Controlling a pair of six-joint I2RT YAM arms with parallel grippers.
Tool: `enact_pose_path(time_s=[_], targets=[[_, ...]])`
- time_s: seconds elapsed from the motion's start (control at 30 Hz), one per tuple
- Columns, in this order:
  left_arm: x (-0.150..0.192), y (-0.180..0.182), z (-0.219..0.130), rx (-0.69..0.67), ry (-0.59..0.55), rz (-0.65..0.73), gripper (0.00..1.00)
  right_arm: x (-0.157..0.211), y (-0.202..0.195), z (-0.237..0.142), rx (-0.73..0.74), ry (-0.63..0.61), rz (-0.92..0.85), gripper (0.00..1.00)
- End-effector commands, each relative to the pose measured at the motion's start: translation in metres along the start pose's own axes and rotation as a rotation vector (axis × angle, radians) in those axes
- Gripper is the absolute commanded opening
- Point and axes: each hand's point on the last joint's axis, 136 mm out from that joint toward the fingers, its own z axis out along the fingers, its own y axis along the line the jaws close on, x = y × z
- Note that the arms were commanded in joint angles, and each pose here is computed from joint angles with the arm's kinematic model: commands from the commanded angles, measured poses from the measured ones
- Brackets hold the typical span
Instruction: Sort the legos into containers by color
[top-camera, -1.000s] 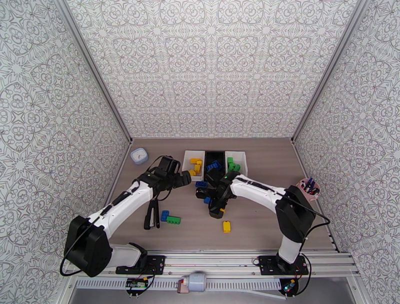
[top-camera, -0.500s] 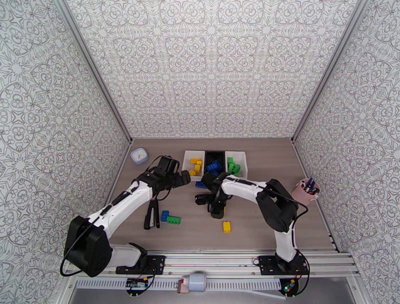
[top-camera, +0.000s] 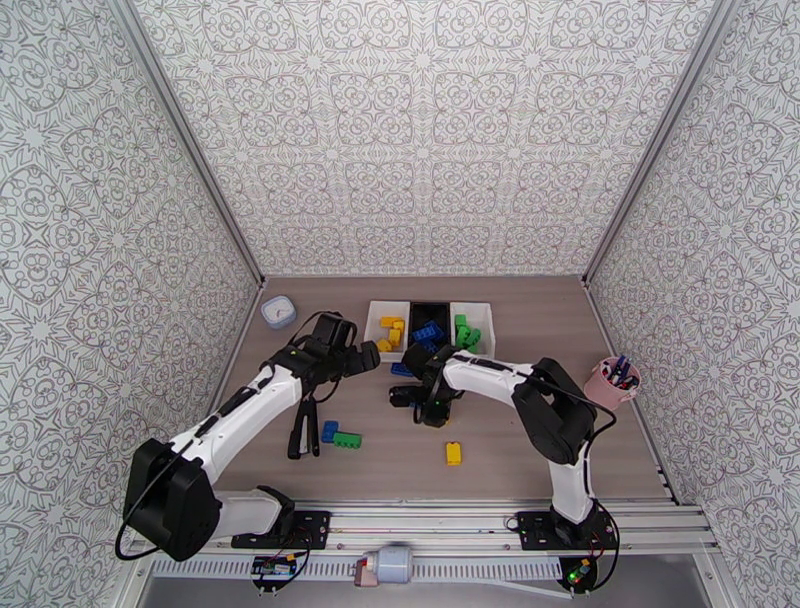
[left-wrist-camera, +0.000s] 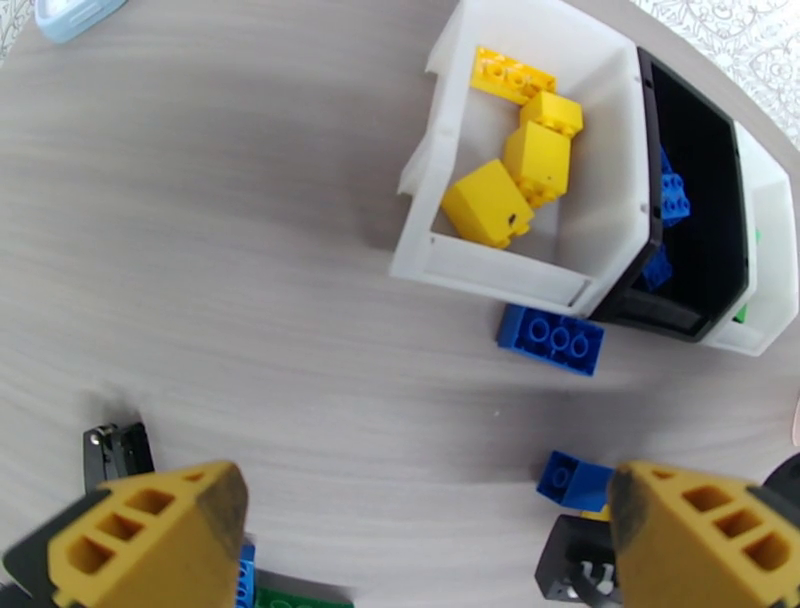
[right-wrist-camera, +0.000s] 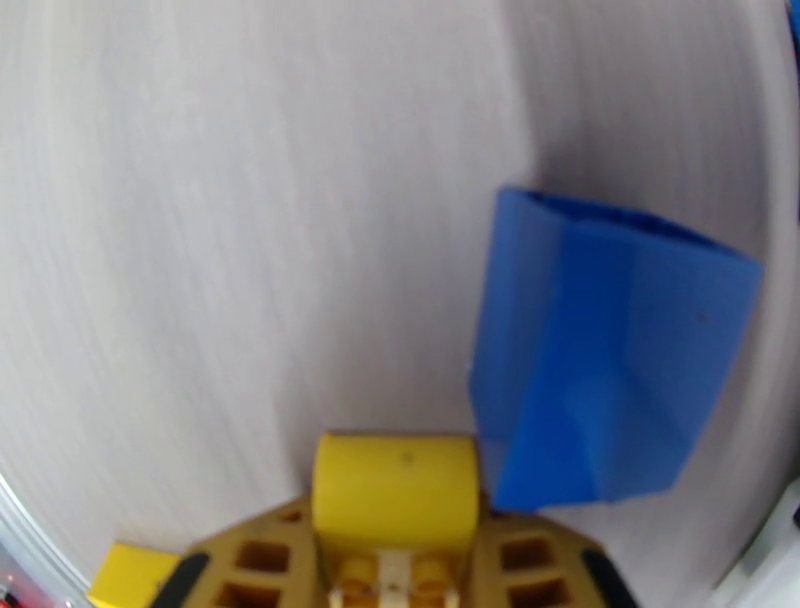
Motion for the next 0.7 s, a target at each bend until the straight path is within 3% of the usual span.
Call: enact_pose_path(time_s=[0.0, 0.4, 0.67], targets=[[0.001, 0.003, -0.006, 0.003, -0.023, 0.019, 1.00, -0.009, 0.001, -0.022, 0.003, -0.101, 0.089, 0.22], [-0.004, -0.004, -0.019, 0.072, -0.146, 0.089, 1.00, -0.073, -0.060, -0.106, 0.082, -0.606, 0.510, 0.21], [0.002, 0.005, -0.025, 0.088, -0.190, 0.115, 1.00, -0.125, -0.129, -0.131, 0.127, -0.821, 0.704, 0.21]])
